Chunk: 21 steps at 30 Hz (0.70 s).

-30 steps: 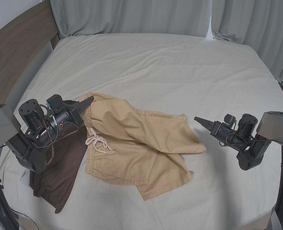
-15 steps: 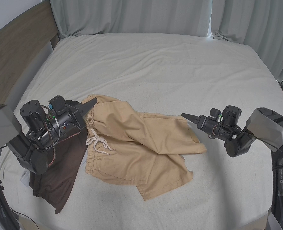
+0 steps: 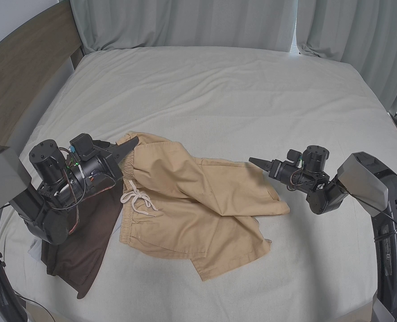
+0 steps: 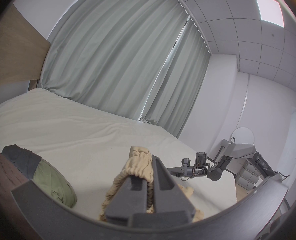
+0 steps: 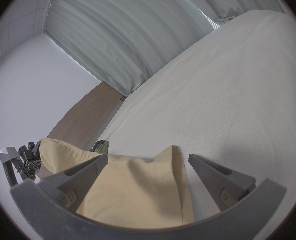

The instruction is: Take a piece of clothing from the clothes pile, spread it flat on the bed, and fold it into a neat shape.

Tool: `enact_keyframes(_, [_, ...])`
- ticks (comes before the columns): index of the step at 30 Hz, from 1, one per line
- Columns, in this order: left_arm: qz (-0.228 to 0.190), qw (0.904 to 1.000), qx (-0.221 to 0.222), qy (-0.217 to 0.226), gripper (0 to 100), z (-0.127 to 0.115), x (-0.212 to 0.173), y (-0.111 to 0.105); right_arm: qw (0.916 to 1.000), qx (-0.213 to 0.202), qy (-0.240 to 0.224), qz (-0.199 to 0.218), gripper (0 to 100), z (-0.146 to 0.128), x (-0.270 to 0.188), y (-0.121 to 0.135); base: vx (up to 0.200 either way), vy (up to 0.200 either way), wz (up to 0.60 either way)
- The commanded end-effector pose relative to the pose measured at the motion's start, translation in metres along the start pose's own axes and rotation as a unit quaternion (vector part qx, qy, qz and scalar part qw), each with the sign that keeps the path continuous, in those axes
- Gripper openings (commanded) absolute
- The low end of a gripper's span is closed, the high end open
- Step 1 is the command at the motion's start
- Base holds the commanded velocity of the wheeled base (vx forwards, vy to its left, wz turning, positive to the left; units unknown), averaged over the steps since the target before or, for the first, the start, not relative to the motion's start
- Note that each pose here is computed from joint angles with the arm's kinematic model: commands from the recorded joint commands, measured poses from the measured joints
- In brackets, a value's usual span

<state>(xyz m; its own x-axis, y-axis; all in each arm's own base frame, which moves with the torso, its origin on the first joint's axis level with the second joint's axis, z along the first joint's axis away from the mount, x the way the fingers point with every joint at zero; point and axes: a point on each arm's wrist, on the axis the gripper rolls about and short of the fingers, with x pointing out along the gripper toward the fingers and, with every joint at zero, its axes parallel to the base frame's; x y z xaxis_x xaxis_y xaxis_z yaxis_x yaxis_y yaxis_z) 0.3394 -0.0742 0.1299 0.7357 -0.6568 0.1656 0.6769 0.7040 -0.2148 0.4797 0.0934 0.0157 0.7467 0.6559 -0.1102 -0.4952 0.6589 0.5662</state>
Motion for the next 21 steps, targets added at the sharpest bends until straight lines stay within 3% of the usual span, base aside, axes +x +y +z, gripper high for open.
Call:
enact_keyframes(1, [-0.001, 1.0, 0.001, -0.002, 0, 0.0008, 0.0, -0.0004, 1.0, 0.001, 0.005, 0.003, 100, -0.0059, 0.0025, 0.0011, 0.0, 0.0, 0.0])
enact_keyframes(7, [0.001, 1.0, 0.0, -0.002, 0, 0.0007, -0.0002, 0.0008, 0.9999, 0.002, 0.012, 0.007, 100, -0.0112, 0.0044, 0.0057, 0.0, 0.0, 0.0])
enact_keyframes(8, [0.0, 1.0, 0.0, -0.002, 0, 0.0006, 0.0001, 0.0003, 0.9999, 0.002, 0.014, 0.007, 0, -0.0125, 0.0053, 0.0064, 0.0, 0.0, 0.0])
enact_keyframes(21, [0.002, 1.0, 0.001, -0.004, 0, 0.001, 0.0012, 0.0029, 0.9999, -0.016, -0.001, -0.002, 0, -0.0094, 0.0017, 0.0079, 0.0, 0.0, 0.0])
